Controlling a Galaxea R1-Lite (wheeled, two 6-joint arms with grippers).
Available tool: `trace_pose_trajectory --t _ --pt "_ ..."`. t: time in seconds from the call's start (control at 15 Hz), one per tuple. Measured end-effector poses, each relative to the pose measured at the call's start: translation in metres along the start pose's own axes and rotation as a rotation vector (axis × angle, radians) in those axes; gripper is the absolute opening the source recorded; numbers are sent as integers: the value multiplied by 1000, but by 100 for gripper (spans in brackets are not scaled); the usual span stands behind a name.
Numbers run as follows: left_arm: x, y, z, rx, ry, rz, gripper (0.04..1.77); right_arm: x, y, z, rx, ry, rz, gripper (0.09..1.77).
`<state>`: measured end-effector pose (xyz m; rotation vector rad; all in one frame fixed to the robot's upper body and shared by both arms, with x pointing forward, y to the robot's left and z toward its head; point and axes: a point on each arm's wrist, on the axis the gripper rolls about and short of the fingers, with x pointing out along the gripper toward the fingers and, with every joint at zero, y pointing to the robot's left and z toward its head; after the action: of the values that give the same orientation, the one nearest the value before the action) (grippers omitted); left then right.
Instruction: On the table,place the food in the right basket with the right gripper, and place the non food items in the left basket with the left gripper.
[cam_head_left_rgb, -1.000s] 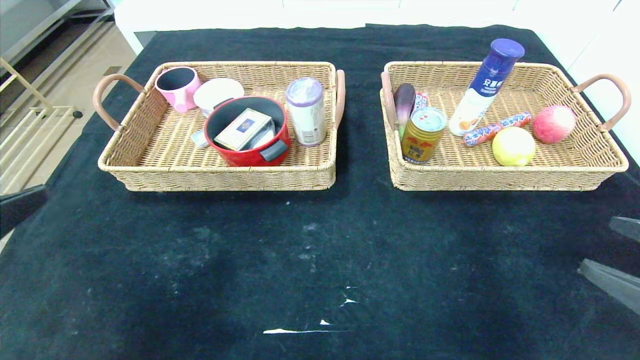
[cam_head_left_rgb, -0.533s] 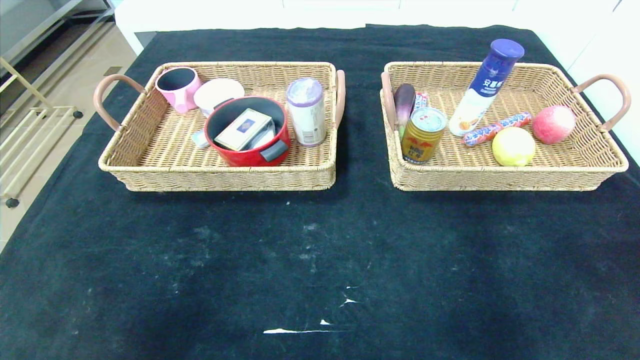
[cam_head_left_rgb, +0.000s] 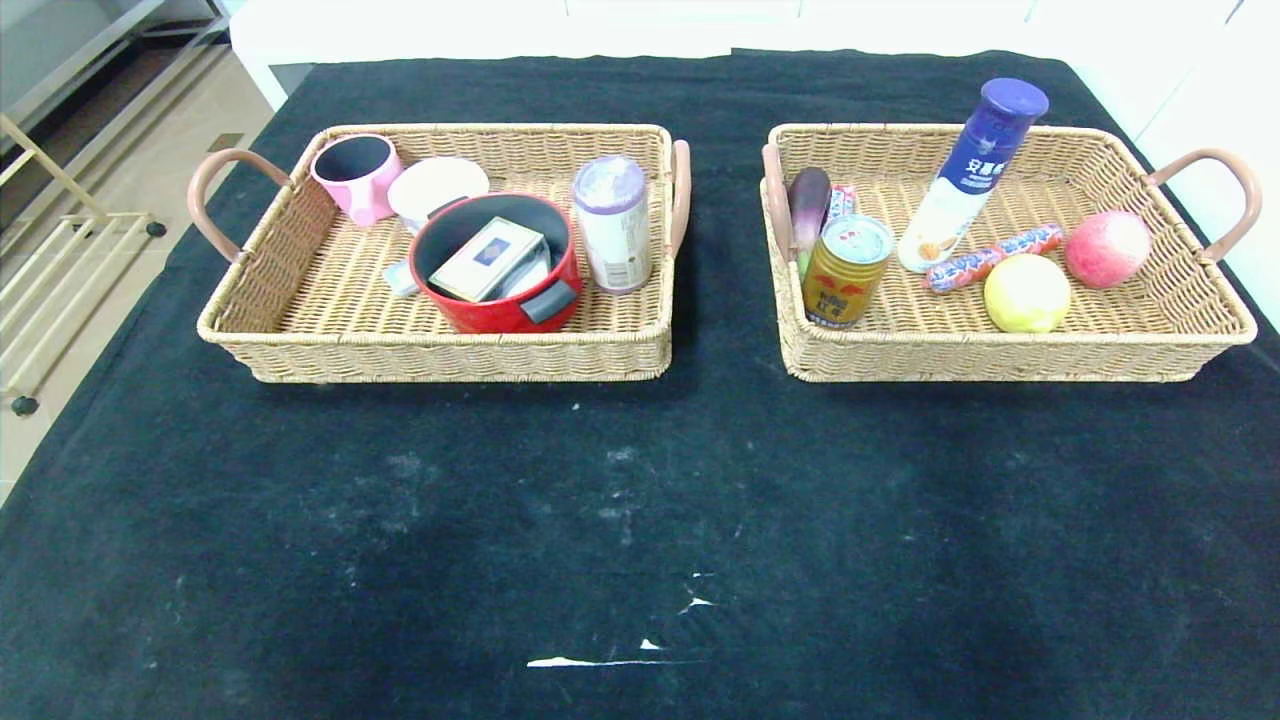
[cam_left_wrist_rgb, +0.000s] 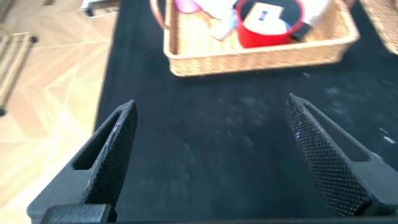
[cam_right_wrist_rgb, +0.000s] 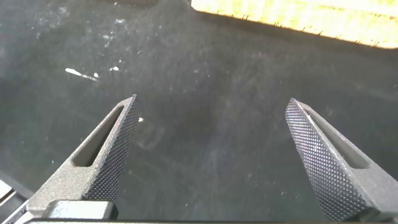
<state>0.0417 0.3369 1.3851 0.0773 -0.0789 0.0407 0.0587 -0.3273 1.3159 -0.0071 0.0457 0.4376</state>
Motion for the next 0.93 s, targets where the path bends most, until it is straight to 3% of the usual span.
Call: trace_pose_trajectory --t 0.53,0.73,0.93 --pt "-39 -6 -47 -12 -23 -39 172 -17 8 -35 -6 -62 -2 171" --pt "-38 -9 -78 -12 -4 -41 172 -19 9 -51 -10 -71 -6 171" --pt "-27 -11 -99 -9 -63 -45 172 -19 10 -68 -22 -80 -28 171"
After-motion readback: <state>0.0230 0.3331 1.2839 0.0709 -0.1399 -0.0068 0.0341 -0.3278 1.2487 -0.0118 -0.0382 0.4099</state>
